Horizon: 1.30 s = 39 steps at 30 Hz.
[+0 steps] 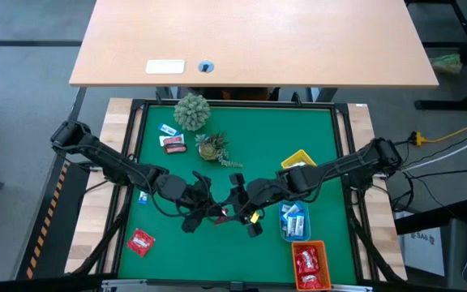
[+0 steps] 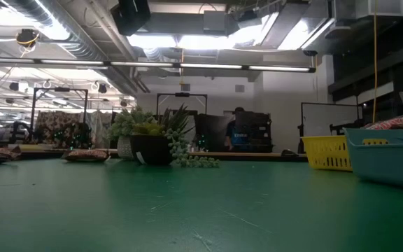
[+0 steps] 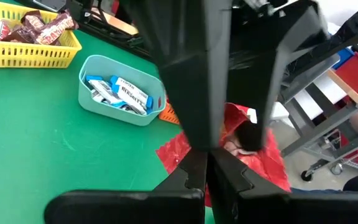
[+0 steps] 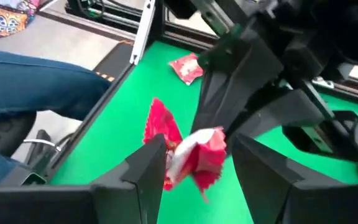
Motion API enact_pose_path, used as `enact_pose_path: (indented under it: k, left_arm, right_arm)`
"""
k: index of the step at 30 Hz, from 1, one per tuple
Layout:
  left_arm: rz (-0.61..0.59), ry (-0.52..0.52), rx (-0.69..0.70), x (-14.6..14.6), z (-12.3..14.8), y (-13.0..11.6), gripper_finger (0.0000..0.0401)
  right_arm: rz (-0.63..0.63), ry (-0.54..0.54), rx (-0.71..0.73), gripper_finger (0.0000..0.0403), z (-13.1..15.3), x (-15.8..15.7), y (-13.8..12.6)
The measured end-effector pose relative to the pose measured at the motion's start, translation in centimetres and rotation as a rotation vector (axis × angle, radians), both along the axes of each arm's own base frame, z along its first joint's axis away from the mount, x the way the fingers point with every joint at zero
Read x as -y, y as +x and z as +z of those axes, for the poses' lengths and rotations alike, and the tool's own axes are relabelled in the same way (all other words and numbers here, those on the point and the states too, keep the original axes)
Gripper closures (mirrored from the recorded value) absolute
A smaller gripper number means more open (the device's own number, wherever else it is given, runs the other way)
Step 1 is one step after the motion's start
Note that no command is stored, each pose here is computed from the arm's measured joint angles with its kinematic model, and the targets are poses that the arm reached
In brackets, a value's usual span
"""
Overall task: Sort candy
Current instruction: Put the red candy into the orange bin
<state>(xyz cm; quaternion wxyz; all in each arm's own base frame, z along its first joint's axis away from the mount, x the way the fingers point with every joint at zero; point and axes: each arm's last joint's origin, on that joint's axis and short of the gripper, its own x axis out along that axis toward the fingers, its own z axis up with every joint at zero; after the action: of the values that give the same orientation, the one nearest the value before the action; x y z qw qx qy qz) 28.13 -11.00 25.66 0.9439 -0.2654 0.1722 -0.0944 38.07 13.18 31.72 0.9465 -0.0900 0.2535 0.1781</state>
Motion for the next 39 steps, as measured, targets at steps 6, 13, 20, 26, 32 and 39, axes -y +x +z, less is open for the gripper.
enact_pose_path:
  k: [6,13,20,26,32,39]
  left_arm:
    - [-0.002,0.013,0.001,0.0,0.0,0.0,0.04]
    - [-0.01,0.035,0.006,0.0,0.0,0.0,0.04]
    - [-0.021,0.043,0.007,0.0,0.0,0.0,0.04]
    - [-0.02,0.048,0.004,0.0,-0.1,0.0,0.0376]
    - [-0.013,0.06,-0.032,0.2,-1.0,0.4,0.0314]
    - [-0.026,0.092,-0.114,0.6,-3.3,1.2,0.027]
  right_arm:
    - [0.001,-0.01,-0.027,0.0241,-0.3,0.0,0.0]
    - [0.001,-0.012,-0.031,0.0332,-0.4,0.0,-0.1]
    - [0.001,-0.012,-0.032,0.0394,-0.4,0.0,-0.1]
    - [0.001,-0.012,-0.033,0.039,-0.4,0.0,-0.1]
    - [0.027,-0.014,-0.061,0.0396,-0.6,0.0,-0.2]
    - [0.154,0.077,-0.267,0.0399,-1.8,-0.5,-1.5]
